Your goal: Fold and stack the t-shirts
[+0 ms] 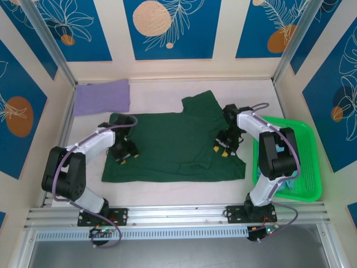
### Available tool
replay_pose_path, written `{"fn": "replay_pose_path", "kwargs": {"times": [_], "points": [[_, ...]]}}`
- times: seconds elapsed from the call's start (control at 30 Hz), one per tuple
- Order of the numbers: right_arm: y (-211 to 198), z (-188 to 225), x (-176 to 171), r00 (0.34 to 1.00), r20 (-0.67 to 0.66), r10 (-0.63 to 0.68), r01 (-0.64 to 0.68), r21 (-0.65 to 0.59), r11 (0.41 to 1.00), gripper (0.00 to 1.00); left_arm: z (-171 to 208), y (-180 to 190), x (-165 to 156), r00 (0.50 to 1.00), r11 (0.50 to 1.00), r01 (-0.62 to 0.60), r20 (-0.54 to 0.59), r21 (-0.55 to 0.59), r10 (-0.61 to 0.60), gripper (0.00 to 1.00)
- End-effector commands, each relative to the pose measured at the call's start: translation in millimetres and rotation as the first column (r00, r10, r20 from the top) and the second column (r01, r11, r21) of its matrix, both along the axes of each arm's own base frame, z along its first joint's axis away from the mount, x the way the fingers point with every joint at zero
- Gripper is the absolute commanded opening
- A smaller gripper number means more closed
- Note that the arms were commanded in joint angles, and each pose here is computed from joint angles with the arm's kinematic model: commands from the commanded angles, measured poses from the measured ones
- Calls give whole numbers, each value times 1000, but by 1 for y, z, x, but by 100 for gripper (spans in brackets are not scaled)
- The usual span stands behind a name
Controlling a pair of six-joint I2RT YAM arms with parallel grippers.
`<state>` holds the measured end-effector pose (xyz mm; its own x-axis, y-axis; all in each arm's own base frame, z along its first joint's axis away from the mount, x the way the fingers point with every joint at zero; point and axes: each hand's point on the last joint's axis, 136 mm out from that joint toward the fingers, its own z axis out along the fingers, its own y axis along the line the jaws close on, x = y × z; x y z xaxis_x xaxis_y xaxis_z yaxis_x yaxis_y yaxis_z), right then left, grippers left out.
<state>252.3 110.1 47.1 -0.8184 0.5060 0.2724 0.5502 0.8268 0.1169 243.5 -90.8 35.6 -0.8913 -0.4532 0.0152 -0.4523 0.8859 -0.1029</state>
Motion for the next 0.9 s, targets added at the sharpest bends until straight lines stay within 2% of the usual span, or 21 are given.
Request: {"fn": "replay_pose_path", "kwargs": {"times": [0.0, 0.1, 0.17, 0.23, 0.33, 0.4, 0.5, 0.87], "points": [[11, 4, -31, 1000, -8, -7, 7, -43, 999, 33, -4, 5, -8, 1000, 1000, -7, 5, 1, 7, 50], [15, 0, -47, 999, -12, -36, 35, -82, 996, 32, -19, 14, -11, 998, 997, 48, -43, 56, -45, 50], [12, -2, -52, 999, -4, -38, 37, -131, 991, 31, -34, 20, -18, 994, 994, 73, -90, 85, -65, 46], [7, -7, -61, 998, -38, -55, 48, -168, 985, 30, -43, 29, -27, 989, 990, 64, -138, 129, -46, 44], [3, -20, -75, 994, -75, -80, 66, -174, 983, 29, -42, 34, -30, 991, 987, 42, -134, 156, -22, 43], [-1, -27, -84, 991, -103, -87, 67, -187, 980, 29, -42, 39, -38, 985, 982, 27, -174, 185, 6, 43], [-7, -31, -94, 988, -139, -71, 42, -205, 978, 29, -43, 39, -54, 972, 984, 3, -230, 181, 39, 41], [-22, -24, -111, 986, -164, -1, -39, -238, 970, 29, -38, 42, -91, 962, 975, -68, -245, 211, 120, 41]]}}
